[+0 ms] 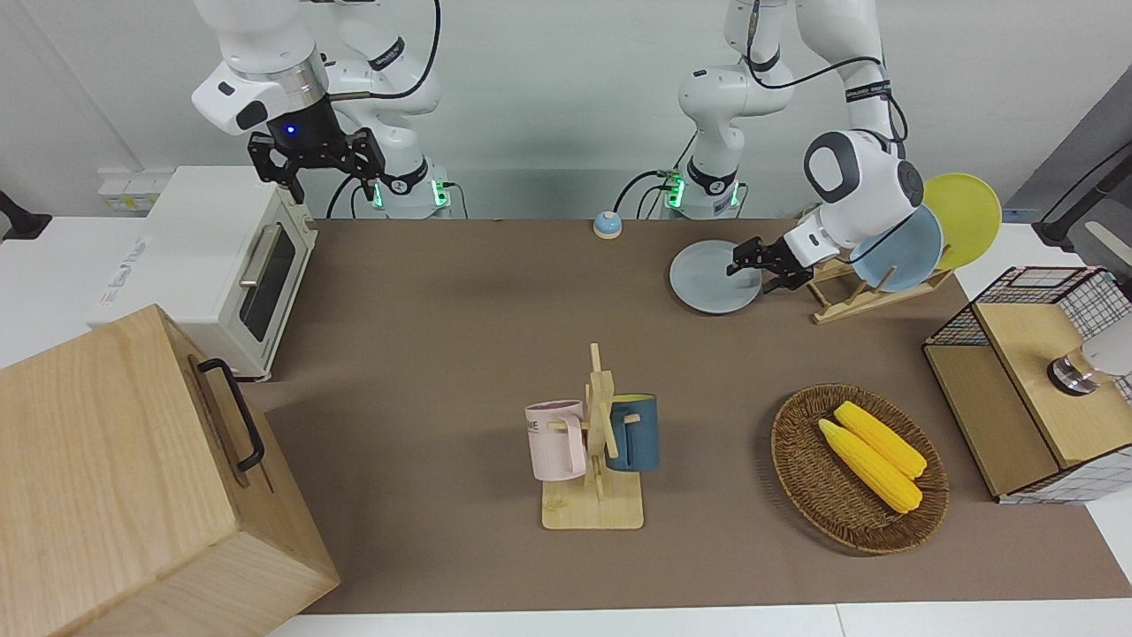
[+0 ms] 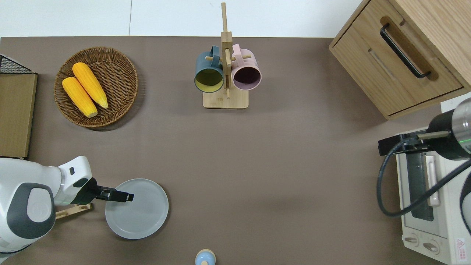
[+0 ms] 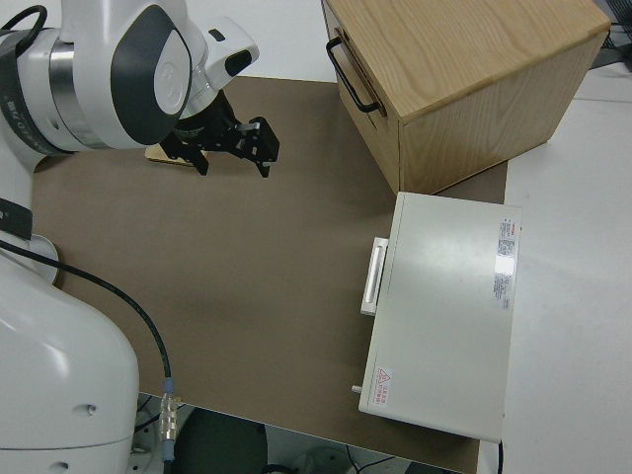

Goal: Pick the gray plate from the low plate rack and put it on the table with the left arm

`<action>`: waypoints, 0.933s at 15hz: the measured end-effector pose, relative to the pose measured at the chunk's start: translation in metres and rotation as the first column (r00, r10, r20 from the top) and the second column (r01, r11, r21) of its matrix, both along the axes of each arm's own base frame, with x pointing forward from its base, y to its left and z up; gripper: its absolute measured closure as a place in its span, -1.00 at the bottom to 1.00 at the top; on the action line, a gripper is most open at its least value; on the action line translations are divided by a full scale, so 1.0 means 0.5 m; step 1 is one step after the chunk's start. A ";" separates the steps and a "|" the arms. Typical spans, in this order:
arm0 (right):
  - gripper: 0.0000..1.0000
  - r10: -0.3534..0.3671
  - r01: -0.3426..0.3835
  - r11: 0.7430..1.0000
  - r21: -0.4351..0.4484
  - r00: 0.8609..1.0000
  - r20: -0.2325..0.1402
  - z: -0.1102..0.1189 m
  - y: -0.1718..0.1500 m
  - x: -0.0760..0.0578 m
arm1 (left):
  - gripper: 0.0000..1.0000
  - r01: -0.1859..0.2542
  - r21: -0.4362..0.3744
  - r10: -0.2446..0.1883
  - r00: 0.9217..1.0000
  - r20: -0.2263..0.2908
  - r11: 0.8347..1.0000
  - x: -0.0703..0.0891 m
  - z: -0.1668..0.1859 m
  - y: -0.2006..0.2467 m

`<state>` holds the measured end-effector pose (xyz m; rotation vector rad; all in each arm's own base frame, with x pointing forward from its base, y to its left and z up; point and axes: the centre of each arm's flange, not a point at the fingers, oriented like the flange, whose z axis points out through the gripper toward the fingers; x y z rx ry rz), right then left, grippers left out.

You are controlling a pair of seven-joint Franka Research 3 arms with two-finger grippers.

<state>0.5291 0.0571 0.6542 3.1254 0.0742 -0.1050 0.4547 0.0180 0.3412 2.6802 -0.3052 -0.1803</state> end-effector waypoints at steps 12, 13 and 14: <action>-0.98 0.000 0.000 1.000 0.000 1.000 0.000 0.000 0.000 0.000 | -1.00 0.007 0.181 -0.025 0.995 0.100 0.983 0.103 0.275 0.042; -0.98 0.000 0.000 1.000 0.000 1.000 0.000 0.000 0.000 0.000 | -1.00 0.007 0.193 -0.029 0.994 0.109 0.981 0.107 0.302 0.043; -0.98 0.000 0.000 1.000 0.000 1.000 0.000 0.000 0.000 0.000 | -1.00 0.004 0.206 -0.028 0.993 0.115 0.979 0.112 0.329 0.045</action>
